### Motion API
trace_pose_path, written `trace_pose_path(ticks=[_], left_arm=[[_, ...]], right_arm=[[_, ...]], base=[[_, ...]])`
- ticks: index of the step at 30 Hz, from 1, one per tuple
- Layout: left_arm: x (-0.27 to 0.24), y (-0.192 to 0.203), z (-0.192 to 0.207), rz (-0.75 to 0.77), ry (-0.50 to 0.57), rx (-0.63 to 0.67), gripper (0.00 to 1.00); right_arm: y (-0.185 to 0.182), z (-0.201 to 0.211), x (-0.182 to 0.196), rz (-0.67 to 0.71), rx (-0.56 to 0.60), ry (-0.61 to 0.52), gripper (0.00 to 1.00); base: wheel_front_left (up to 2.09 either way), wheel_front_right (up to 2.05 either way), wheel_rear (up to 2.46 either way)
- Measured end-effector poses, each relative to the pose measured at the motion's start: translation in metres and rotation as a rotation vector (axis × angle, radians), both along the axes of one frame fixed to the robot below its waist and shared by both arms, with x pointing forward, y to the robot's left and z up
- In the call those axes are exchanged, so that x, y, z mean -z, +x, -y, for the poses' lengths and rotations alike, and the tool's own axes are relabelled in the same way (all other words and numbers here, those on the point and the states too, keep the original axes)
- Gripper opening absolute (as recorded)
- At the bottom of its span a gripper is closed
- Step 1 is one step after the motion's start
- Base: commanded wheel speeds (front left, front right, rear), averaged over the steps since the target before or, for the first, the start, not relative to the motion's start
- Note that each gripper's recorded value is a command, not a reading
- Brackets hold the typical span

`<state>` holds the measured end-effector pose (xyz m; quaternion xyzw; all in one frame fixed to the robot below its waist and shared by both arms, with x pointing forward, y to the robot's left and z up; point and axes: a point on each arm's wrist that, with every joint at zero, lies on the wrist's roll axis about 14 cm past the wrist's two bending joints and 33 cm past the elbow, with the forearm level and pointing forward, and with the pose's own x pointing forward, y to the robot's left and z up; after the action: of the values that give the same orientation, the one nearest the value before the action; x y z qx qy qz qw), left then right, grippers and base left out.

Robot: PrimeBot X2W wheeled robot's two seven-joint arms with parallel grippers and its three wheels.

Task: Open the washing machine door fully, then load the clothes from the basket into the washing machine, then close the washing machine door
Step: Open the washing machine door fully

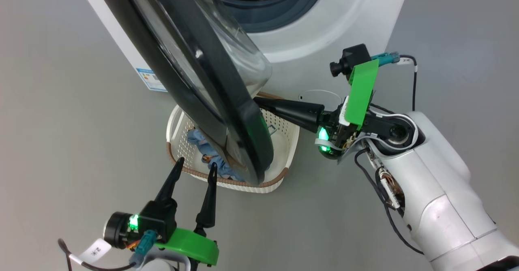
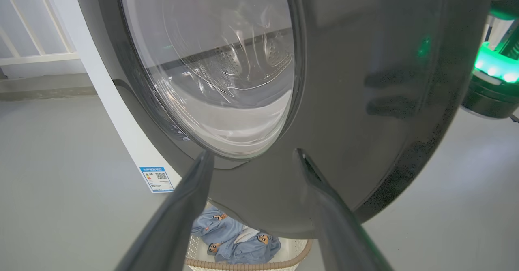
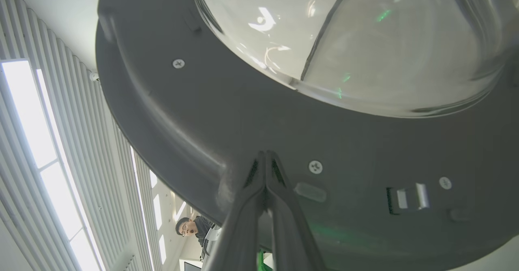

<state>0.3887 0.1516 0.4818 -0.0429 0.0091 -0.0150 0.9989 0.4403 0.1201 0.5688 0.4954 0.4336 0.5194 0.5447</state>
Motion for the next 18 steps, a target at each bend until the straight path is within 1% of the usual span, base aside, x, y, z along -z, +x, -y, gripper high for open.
trace_pose_path(ticks=[11, 18], left_arm=[[-0.006, -0.013, -0.003, 0.017, 0.008, -0.007, 1.0], [-0.005, -0.016, -0.005, 0.014, 0.007, -0.011, 1.0]], right_arm=[[-0.025, -0.014, -0.009, 0.004, -0.039, 0.005, 0.0], [-0.031, -0.016, -0.009, -0.008, -0.04, 0.008, 0.0]], base=[[0.0, 0.0, 0.0], [0.0, 0.0, 0.0]])
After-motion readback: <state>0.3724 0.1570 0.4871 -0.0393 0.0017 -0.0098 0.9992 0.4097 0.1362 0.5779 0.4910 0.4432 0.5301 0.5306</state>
